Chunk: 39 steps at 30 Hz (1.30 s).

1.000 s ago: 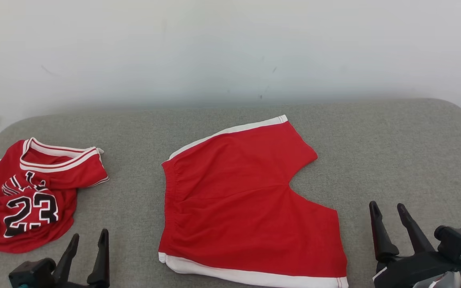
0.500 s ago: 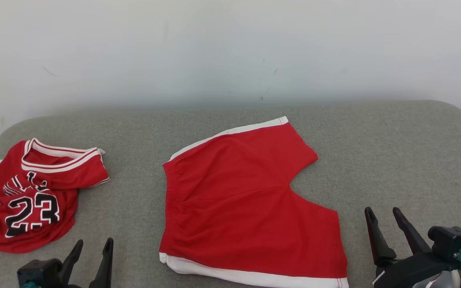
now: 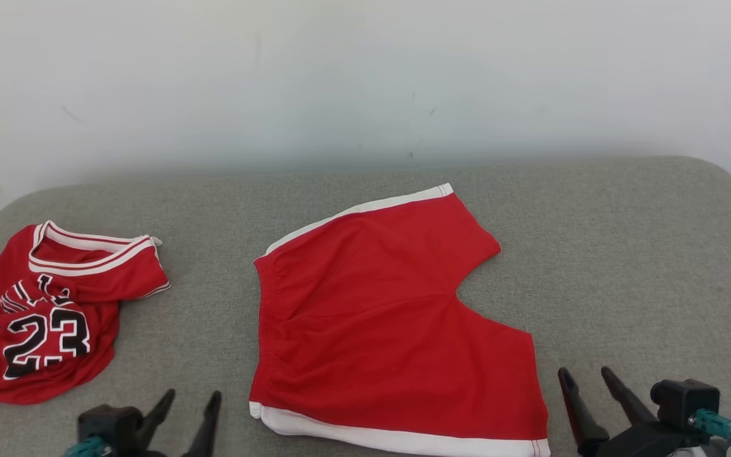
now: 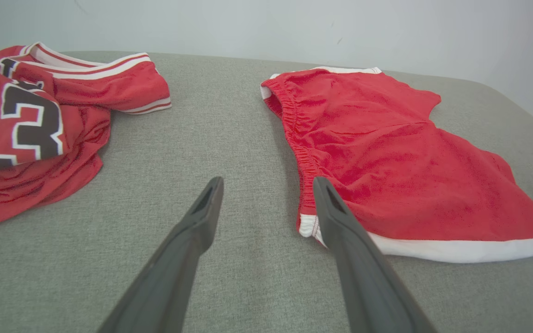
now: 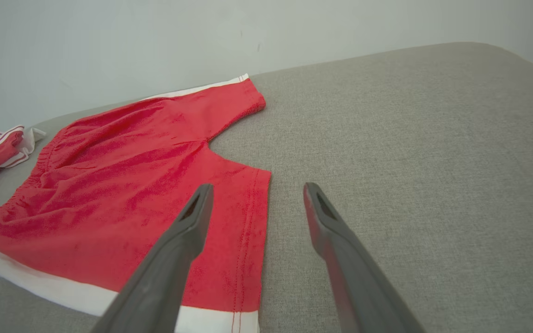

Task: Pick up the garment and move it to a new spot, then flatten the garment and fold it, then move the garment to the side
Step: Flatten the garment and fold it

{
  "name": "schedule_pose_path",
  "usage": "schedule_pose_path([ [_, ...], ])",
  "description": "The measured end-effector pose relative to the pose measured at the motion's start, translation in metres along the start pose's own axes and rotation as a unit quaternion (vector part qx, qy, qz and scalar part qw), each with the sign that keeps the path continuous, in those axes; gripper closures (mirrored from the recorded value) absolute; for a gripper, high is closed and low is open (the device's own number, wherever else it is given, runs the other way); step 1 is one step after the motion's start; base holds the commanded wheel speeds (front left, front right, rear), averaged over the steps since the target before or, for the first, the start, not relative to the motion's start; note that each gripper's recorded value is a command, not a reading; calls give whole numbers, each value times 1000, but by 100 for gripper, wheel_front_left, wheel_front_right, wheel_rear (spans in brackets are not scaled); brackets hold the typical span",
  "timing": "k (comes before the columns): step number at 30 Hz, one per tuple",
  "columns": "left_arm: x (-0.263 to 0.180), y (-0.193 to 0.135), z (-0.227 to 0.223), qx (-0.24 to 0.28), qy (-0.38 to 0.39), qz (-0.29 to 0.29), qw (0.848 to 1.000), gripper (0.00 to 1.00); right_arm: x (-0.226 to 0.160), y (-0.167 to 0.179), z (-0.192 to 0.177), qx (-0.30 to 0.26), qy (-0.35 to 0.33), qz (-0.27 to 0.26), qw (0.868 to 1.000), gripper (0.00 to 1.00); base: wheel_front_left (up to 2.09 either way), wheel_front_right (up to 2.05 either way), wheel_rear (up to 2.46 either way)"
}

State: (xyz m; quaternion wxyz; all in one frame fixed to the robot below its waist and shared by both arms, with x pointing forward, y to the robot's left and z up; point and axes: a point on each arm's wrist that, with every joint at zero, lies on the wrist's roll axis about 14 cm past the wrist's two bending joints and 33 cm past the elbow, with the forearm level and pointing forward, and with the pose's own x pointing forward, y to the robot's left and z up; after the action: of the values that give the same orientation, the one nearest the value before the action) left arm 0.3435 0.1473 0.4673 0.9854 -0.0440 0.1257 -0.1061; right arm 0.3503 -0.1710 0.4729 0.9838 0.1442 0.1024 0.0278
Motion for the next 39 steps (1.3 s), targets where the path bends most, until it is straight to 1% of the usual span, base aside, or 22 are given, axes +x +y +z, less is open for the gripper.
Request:
schedule_pose_path([
  [5, 6, -27, -8, 20, 32, -55, 998, 0, -7, 4, -29, 2, 63, 9, 998, 0, 0, 0, 0],
  [7, 8, -38, -14, 19, 45, -73, 996, 0, -8, 4, -38, 2, 84, 10, 996, 0, 0, 0, 0],
  [9, 10, -46, -26, 17, 68, -84, 994, 0, -10, 2, -50, -2, 110, 9, 994, 0, 0, 0, 0],
  [12, 11, -49, -45, 18, 105, -88, 990, 0, -15, 2, -69, -6, 150, 11, 989, 0, 0, 0, 0],
  [16, 16, -53, -55, 22, 129, -99, 986, 0, -18, -4, -80, -4, 174, 1, 985, 0, 0, 0, 0],
  [21, 21, -49, -62, 29, 147, -99, 984, 0, -23, -2, -94, -2, 205, 1, 979, 0, 0, 0, 0],
  [26, 20, -43, -74, 30, 168, -92, 981, 0, -26, -2, -101, 0, 222, -1, 975, 0, 0, 0, 0],
  [33, 29, -37, -76, 28, 175, -79, 981, 0, -25, 1, -105, 4, 232, 1, 973, 0, 0, 0, 0],
  [36, 35, -28, -73, 27, 172, -66, 983, 0, -19, 6, -101, 4, 226, 7, 974, 0, 0, 0, 0],
  [39, 37, -28, -73, 26, 173, -65, 982, 0, -14, 7, -98, 4, 223, 9, 975, 0, 0, 0, 0],
])
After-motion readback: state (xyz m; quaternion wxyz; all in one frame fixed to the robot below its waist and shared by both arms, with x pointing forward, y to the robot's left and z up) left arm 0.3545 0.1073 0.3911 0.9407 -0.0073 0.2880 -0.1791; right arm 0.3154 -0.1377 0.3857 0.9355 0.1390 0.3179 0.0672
